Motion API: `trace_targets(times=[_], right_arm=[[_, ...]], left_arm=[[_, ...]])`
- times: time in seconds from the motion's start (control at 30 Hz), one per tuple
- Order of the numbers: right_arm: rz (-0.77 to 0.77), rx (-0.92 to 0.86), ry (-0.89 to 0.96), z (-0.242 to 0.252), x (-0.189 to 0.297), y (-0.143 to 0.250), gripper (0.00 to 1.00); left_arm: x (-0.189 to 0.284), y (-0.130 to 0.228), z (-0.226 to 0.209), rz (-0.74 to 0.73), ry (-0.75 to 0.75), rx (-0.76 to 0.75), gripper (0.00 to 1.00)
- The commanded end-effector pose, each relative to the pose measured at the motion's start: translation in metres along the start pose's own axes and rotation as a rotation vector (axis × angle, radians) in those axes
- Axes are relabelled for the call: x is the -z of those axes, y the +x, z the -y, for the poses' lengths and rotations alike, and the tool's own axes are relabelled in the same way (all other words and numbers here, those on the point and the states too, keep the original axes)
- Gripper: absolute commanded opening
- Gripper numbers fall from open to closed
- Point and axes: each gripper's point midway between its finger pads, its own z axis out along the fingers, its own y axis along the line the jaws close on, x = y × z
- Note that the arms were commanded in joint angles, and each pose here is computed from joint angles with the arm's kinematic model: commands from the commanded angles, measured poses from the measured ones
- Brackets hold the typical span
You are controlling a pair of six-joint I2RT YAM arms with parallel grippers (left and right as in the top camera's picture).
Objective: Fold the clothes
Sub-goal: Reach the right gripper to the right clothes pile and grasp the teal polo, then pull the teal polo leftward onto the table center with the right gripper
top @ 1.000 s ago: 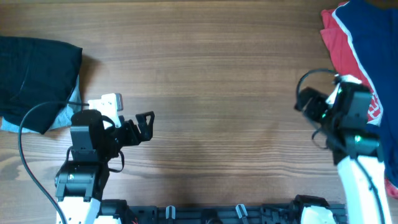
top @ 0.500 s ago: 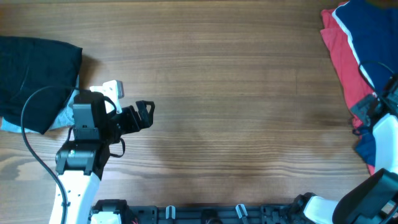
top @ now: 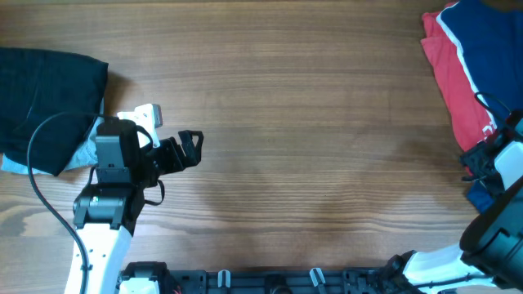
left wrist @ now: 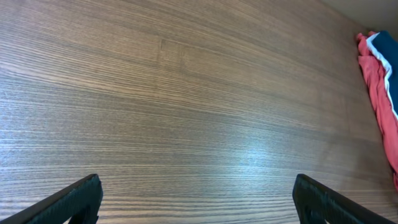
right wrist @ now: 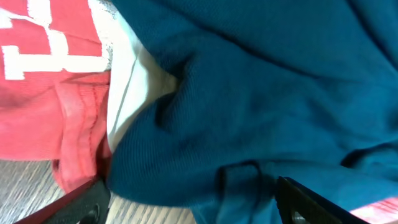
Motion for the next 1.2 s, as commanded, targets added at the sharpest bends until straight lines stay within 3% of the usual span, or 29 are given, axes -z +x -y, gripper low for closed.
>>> trace_targets(times=[0.0,0.07,0.23,0.27,0.5,0.67,0.77,0.8,0.93,1.17], right_arm=[[0.016,-0.003,0.018,0.0,-0.004,-0.007,0.76],[0.021,-0.005,0.016,0.0,-0.004,-0.008,0.61],[0.016,-0.003,0.017,0.0,-0.004,-0.007,0.09],[0.015,-0.002,0.018,0.001,-0.004,-0.006,0.04],[0.056,-0.021,-0.051,-0.003,0.031,-0.023,0.04],[0.179,-0.043,-0.296,-0.021,0.119,-0.051,0.04],[0.275,0.077,-0.479,-0.044,0.186,-0.045,0.04],[0.319,0.219,-0.595,-0.064,0.227,-0.021,0.04],[0.302,0.478,-0.73,-0.099,0.276,0.049,0.04],[0.187,0.909,-0.876,-0.153,0.315,0.174,0.04]], left_arm=[[0.004,-0.009,0.005,0.022,0.013,0.0,0.98],[0.004,-0.009,0.005,0.022,0.013,0.0,0.99],[0.004,-0.009,0.005,0.022,0.013,0.0,0.99],[0.004,-0.009,0.005,0.022,0.013,0.0,0.99],[0.004,-0.009,0.005,0.022,0.014,0.0,0.99],[0.004,-0.009,0.005,0.021,0.014,0.001,0.99],[0.004,-0.009,0.005,0.021,0.013,0.001,0.99],[0.004,-0.009,0.005,0.02,0.013,0.001,0.99],[0.004,-0.008,0.004,0.017,0.012,0.002,1.0],[0.004,0.0,0.002,-0.014,0.001,0.013,1.0]])
